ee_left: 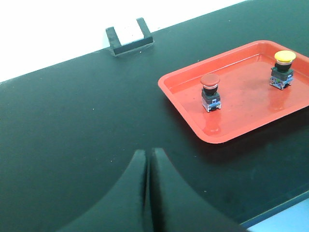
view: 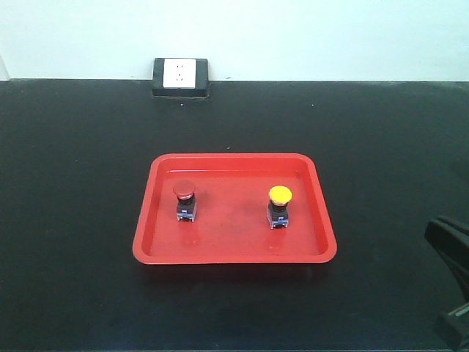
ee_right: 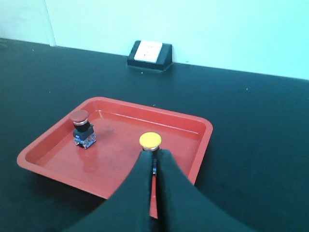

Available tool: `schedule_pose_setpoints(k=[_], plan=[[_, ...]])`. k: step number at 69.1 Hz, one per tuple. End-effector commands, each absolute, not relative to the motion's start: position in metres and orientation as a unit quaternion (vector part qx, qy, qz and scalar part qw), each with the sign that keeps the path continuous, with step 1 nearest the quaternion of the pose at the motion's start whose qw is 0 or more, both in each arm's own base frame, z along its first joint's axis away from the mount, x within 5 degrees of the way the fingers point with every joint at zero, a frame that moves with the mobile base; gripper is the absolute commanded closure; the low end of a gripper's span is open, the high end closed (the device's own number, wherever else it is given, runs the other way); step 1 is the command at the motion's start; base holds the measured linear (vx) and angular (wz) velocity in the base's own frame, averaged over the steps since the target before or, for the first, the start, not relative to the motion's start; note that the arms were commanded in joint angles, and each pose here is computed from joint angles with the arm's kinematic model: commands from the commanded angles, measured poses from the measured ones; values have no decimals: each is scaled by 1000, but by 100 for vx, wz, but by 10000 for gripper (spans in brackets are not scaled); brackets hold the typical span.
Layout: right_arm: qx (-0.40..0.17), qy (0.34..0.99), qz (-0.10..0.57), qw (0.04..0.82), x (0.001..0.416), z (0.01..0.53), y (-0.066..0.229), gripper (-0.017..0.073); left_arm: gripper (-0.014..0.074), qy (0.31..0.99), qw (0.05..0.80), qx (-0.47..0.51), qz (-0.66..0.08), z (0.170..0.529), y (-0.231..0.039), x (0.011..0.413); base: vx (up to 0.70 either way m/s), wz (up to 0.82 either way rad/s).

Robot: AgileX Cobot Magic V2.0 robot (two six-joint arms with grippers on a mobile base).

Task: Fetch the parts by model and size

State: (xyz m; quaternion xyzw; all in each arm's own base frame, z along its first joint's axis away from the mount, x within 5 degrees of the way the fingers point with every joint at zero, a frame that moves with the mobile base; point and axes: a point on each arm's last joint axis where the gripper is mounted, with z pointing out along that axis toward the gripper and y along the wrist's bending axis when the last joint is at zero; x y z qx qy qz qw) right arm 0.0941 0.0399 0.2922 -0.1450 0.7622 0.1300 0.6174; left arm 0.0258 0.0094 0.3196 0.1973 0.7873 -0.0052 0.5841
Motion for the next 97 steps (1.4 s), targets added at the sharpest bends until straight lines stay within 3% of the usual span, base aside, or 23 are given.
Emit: schedule_pose_setpoints(k=[1,53,70,80,97], plan=[[-149,727,137,656,92,308,40,568,600,763,615,197,-12,331,7,28,0,0],[-147,728,139,655,92,307,40,568,600,763,615,198,-10,331,7,28,0,0],[-147,728,139,655,92,307,40,568,600,726,668,157,-51,343,0,28,0,0],[-147,728,139,655,92,307,40,568,600,719,684,111,-63,332,-5,35,0,0],[-147,728,139,655,92,307,40,568,600,719,691,34,-65,280,-6,40,0,0]])
